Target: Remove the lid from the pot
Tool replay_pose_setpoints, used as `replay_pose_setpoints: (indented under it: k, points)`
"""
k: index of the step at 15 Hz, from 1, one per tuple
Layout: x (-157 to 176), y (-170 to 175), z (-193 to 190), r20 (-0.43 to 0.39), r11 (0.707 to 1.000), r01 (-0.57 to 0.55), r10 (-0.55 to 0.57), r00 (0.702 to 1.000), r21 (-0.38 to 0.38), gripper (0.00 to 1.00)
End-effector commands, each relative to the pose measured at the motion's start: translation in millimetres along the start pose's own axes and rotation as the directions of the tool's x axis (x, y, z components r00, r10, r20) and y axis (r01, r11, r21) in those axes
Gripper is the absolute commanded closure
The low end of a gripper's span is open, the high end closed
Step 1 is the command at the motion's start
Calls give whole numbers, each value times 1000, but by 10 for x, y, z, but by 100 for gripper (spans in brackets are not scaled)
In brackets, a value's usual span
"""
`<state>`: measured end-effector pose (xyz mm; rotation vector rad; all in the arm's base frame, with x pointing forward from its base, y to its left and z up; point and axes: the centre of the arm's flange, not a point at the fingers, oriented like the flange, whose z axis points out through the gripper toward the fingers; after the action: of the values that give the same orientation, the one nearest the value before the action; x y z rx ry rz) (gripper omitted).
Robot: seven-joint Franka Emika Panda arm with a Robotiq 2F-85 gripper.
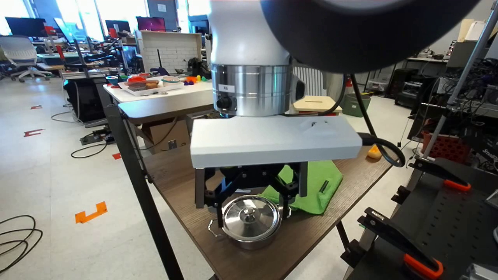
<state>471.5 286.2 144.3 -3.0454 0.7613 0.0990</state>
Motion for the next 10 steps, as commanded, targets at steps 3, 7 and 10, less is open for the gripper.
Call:
replay_pose_setpoints:
  k: [3,7,10]
  points:
    - [147,-97,13,-14,1000,-6,5,1000,-7,0]
    - [229,-79,48,-18,1000,-20,20,1000,-16,0]
    - [271,-80,116,-17,999,-25,25,1000,-28,12]
